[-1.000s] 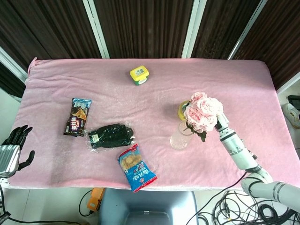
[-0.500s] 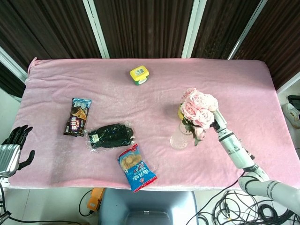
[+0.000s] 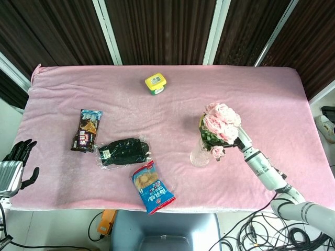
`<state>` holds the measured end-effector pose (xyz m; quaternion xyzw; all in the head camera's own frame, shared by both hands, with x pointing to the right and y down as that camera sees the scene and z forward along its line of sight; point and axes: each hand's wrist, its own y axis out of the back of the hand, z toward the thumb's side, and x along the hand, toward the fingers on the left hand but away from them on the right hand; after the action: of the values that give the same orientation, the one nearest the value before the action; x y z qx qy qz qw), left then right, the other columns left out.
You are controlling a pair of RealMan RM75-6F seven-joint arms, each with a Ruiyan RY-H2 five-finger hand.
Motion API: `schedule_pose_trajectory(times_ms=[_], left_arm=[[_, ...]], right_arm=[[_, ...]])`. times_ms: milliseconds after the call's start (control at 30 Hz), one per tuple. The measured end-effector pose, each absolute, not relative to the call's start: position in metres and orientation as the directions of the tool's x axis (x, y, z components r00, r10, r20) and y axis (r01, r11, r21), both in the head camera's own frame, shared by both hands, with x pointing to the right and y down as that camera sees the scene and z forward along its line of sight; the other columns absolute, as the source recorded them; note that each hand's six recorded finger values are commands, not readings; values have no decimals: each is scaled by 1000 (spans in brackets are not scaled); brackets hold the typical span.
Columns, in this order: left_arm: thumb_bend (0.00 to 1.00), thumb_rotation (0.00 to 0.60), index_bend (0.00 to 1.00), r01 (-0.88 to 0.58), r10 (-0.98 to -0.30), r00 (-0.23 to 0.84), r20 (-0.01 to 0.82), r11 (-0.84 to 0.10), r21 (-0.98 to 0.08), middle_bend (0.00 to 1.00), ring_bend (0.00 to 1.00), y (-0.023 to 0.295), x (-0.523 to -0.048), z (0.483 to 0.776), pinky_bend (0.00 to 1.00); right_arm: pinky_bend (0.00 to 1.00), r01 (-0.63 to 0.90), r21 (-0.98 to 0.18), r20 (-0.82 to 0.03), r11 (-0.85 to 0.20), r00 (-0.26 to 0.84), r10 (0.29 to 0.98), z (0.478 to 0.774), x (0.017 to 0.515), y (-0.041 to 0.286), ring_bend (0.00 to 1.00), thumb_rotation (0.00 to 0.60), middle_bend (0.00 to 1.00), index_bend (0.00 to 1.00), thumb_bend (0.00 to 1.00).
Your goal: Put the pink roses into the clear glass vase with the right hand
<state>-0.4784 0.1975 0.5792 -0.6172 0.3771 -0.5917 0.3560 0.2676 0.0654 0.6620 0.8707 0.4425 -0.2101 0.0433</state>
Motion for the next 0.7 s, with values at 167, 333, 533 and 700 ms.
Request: schedule_pose_trajectory(times_ms=[167,333,533,700], left_arm=[[432,600,113,-47,-886,15,463,-463,-885,77,65,199,-479,578,327],[434,600,113,-49,-886,16,464,-464,-884,77,65,199,-480,578,327],[433,600,113,-51,-884,13,467,-467,-883,77,65,199,-480,579,327],[434,600,113,-48,-883,16,470,-470,-881,78,67,199,-479,579,327]], right_arm=[[181,768,-120,-428,-629,532,731,663,275,72,0,600,9,10,214],[105,744,-164,-449,-648,528,721,665,287,79,0,600,0,0,133],[45,683,-291,-476,-670,504,721,667,310,95,0,600,0,0,101],[39,624,-401,-499,-671,465,731,663,339,115,0,600,0,0,101]])
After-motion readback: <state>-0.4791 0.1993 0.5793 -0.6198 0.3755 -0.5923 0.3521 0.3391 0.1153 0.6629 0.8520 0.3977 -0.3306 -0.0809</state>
